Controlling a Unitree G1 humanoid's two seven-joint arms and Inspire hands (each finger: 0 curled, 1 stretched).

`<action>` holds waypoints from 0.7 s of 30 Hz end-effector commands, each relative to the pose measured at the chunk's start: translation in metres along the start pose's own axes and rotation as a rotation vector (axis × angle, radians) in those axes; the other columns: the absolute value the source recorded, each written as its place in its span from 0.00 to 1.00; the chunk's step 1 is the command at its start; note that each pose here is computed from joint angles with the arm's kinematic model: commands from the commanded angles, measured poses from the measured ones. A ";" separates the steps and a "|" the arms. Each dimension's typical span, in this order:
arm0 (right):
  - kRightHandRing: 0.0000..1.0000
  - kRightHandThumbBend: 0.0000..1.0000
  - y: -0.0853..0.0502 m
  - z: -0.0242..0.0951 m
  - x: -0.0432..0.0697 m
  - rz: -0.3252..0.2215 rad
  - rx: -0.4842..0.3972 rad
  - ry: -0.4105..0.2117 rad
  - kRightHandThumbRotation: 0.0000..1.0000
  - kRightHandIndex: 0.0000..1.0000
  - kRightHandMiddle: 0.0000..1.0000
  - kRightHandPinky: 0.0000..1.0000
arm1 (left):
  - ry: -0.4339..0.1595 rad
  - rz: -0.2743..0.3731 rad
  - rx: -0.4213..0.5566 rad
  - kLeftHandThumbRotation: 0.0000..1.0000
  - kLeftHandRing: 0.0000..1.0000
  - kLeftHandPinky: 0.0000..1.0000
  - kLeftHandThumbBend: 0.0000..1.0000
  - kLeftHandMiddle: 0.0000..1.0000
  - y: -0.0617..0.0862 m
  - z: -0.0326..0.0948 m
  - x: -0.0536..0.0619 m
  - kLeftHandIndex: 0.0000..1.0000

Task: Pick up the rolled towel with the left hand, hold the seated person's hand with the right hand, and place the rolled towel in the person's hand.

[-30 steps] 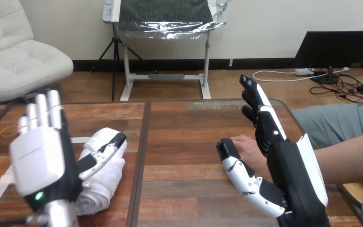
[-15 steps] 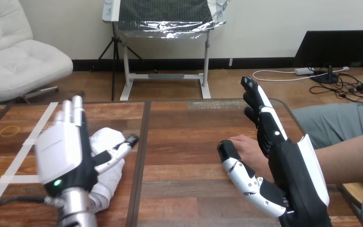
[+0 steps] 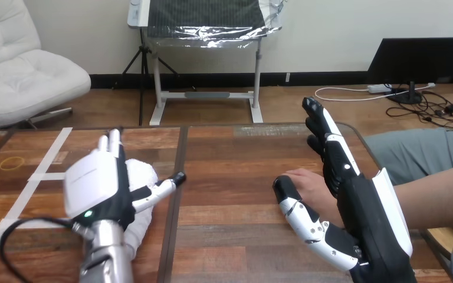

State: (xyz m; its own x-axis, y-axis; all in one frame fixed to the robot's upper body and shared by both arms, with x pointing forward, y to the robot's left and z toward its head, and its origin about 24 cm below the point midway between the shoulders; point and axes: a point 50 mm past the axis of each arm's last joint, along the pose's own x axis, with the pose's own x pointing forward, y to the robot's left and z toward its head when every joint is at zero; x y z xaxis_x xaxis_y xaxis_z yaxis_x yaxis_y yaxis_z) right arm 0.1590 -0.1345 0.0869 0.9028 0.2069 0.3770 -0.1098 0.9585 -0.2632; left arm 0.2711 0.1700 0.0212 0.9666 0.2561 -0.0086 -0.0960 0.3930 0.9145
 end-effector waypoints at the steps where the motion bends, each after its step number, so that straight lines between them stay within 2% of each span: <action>1: 1.00 0.33 -0.005 0.012 0.009 -0.008 -0.005 -0.073 0.32 0.98 1.00 0.98 | -0.034 0.024 0.026 0.76 0.91 0.82 0.97 0.97 0.012 0.016 0.019 0.97; 11: 1.00 0.32 -0.005 0.012 0.008 0.001 -0.012 -0.071 0.26 0.98 1.00 0.98 | -0.006 -0.007 0.099 0.76 0.92 0.85 0.99 0.97 0.008 0.013 0.025 0.98; 21: 1.00 0.33 -0.007 0.012 0.008 0.005 -0.016 -0.067 0.25 0.98 1.00 0.98 | 0.030 -0.032 0.201 0.78 0.97 0.95 0.99 0.99 0.006 0.005 0.028 0.99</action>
State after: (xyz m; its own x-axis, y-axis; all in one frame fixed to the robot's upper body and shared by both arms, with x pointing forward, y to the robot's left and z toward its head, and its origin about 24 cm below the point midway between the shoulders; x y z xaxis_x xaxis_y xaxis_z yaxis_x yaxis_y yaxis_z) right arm 0.1590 -0.1353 0.0877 0.9027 0.2187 0.3706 -0.1191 0.9546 -0.2732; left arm 0.2821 0.1701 0.0116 0.9546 0.2767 -0.1104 0.0226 0.3022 0.9530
